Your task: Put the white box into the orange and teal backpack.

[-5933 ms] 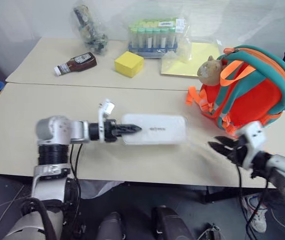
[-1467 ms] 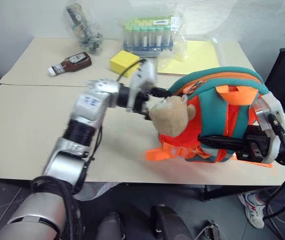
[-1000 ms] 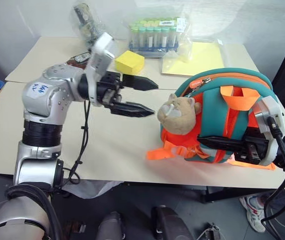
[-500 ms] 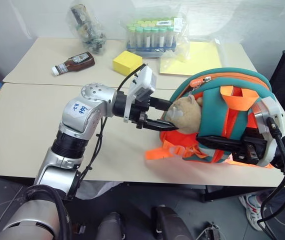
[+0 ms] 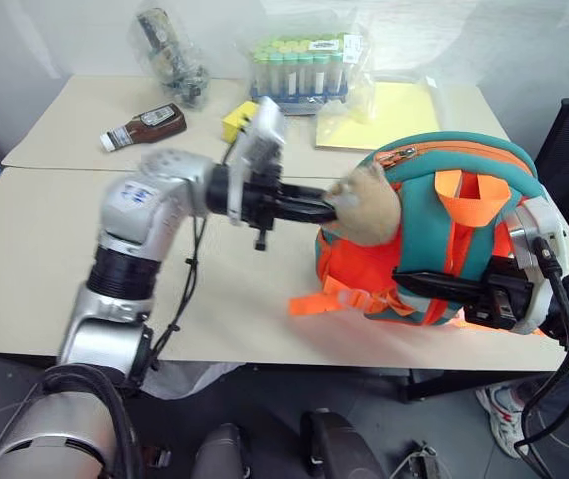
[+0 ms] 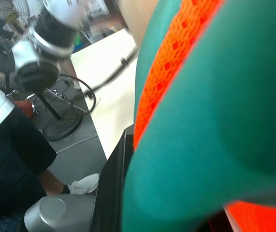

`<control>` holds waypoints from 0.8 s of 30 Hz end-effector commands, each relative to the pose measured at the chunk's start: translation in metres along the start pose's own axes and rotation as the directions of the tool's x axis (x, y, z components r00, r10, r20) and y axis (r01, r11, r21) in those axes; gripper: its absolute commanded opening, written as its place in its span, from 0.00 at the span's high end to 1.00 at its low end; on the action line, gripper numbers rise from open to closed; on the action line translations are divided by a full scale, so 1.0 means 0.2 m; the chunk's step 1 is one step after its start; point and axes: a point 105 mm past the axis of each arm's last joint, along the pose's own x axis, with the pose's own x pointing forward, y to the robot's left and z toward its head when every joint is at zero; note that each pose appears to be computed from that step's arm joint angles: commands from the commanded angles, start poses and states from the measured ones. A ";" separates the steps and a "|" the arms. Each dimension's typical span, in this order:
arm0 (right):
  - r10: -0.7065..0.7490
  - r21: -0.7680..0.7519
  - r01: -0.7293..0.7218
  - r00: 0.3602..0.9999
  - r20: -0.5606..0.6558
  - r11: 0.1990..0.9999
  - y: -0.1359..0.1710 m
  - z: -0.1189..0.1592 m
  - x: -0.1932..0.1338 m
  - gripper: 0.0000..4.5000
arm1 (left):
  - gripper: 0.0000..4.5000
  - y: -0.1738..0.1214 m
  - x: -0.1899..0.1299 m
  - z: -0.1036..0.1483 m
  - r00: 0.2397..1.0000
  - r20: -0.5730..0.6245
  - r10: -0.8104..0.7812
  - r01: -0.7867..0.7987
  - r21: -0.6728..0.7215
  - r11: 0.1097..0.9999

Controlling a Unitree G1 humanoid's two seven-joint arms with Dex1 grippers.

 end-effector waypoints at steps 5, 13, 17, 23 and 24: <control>-0.050 -0.042 0.050 0.999 0.018 0.998 0.00 0.03 -0.10 1.00 | 0.97 0.13 -0.30 0.01 0.987 -0.111 0.117 -0.109 0.078 0.991; -0.068 -0.042 0.070 0.997 0.034 0.997 -0.01 0.04 -0.13 1.00 | 0.97 0.16 -0.27 -0.50 0.827 -0.549 0.119 0.062 0.299 0.952; -0.052 -0.060 0.054 0.998 0.036 0.997 0.00 0.05 -0.09 1.00 | 0.97 0.11 -0.04 -0.68 0.836 -0.542 0.085 0.138 0.359 0.923; -0.117 -0.104 0.115 0.993 -0.009 0.988 -0.04 0.04 -0.10 1.00 | 0.97 0.10 0.02 -0.65 0.907 -0.411 0.091 0.029 0.277 0.960; -0.142 -0.114 0.138 0.990 -0.022 0.984 -0.05 0.04 -0.11 1.00 | 0.89 0.11 -0.01 -0.62 0.918 -0.384 0.096 -0.003 0.236 0.972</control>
